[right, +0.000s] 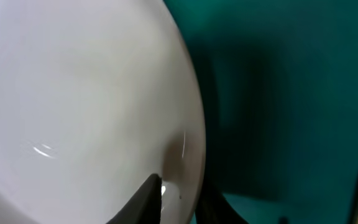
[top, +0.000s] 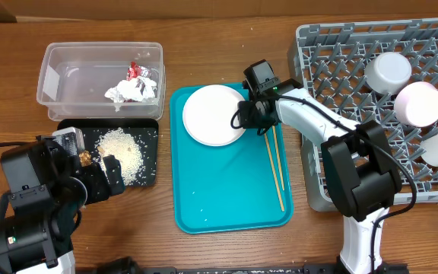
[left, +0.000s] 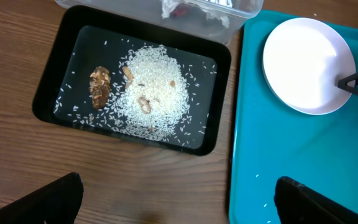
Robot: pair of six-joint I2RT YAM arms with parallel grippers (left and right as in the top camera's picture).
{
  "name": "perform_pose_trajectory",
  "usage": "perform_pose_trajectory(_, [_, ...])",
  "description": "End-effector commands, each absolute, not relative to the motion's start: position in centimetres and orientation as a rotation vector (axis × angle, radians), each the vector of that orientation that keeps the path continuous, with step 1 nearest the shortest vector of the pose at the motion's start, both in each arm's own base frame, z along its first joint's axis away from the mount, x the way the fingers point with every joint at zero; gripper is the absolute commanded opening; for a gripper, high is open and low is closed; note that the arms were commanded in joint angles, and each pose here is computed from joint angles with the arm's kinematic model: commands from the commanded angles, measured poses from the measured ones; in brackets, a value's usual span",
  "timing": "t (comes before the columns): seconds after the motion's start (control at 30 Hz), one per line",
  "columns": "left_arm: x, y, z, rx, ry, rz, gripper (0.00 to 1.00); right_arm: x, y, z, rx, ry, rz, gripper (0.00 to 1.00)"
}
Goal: Sort waste into correct bins and load items into the dishwasher
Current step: 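Lift the white plate with right gripper toward the dish rack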
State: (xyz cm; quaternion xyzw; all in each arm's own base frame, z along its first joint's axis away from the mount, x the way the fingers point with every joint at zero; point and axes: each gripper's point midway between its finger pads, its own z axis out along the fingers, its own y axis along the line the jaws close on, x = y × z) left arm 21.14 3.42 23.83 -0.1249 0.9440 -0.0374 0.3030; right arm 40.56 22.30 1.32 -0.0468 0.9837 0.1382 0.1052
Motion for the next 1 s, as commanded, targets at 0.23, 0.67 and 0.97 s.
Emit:
perform_pose_trajectory(0.23, [21.2,3.3,24.0,-0.341,2.491,-0.114,1.00,40.5,22.1,1.6,-0.118,2.906,0.402,0.04])
perform_pose_trajectory(0.67, [21.2,3.3,24.0,-0.341,2.491,-0.114,1.00,46.1,15.9,14.2,0.027,2.548,-0.083,0.04])
perform_pose_trajectory(0.97, [21.2,3.3,24.0,-0.341,2.491,-0.114,1.00,49.6,7.5,29.9,0.141,1.986,-0.660,0.04])
